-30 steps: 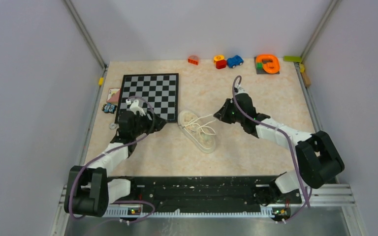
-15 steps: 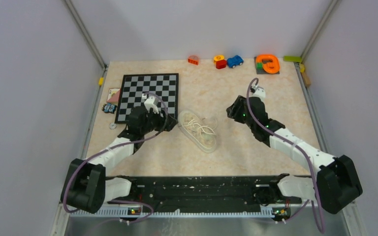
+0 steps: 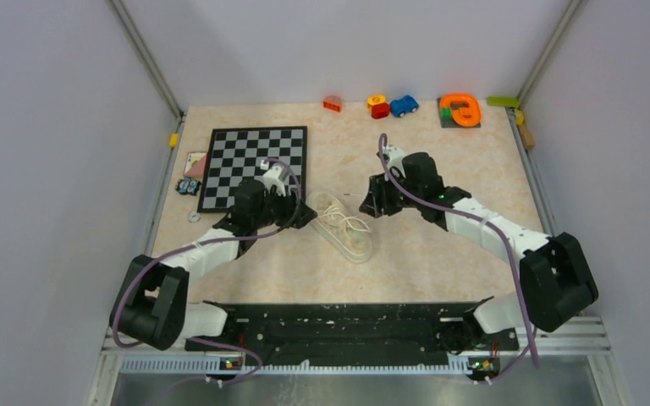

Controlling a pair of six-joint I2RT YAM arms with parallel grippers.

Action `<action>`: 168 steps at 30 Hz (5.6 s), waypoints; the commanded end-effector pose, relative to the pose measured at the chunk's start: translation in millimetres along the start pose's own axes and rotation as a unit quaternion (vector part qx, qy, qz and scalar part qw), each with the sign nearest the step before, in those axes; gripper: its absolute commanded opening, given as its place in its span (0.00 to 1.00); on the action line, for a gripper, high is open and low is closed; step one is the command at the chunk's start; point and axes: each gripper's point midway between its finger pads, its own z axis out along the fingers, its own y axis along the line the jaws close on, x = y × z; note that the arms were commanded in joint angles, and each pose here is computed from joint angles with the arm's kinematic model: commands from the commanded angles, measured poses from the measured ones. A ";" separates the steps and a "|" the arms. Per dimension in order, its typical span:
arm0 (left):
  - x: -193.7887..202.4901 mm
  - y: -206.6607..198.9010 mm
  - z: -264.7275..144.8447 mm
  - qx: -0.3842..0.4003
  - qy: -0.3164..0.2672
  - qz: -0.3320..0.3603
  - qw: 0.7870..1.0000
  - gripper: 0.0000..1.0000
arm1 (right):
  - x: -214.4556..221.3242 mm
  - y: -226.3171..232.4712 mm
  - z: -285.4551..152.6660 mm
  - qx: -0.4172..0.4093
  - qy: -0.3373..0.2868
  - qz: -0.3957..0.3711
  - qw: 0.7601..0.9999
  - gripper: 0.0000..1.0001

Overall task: Tie the shoes
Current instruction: Cross the shoelace with the shoelace, then adjust the shoe at the center of the board, then cross the shoelace with the shoelace.

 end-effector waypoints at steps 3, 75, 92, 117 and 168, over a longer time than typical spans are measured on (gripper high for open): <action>8.6 -4.6 6.3 -0.005 0.017 -0.087 0.996 0.61 | 44.1 3.7 -9.6 -0.012 0.043 0.019 0.999 0.48; -62.5 -75.4 7.2 0.112 -0.085 0.169 0.976 0.29 | 62.1 46.5 17.1 -0.133 -0.064 -0.435 0.888 0.27; -61.6 -72.7 11.5 0.111 -0.085 0.182 0.973 0.29 | 43.1 59.5 11.1 -0.145 -0.061 -0.419 0.894 0.00; -55.4 -95.1 2.2 0.220 -0.136 0.199 0.945 0.49 | -32.7 73.6 6.5 -0.153 -0.074 -0.313 0.934 0.00; -38.3 -93.8 35.4 0.282 -0.114 0.298 0.905 0.00 | -48.3 44.3 -24.7 -0.166 -0.150 -0.227 0.948 0.35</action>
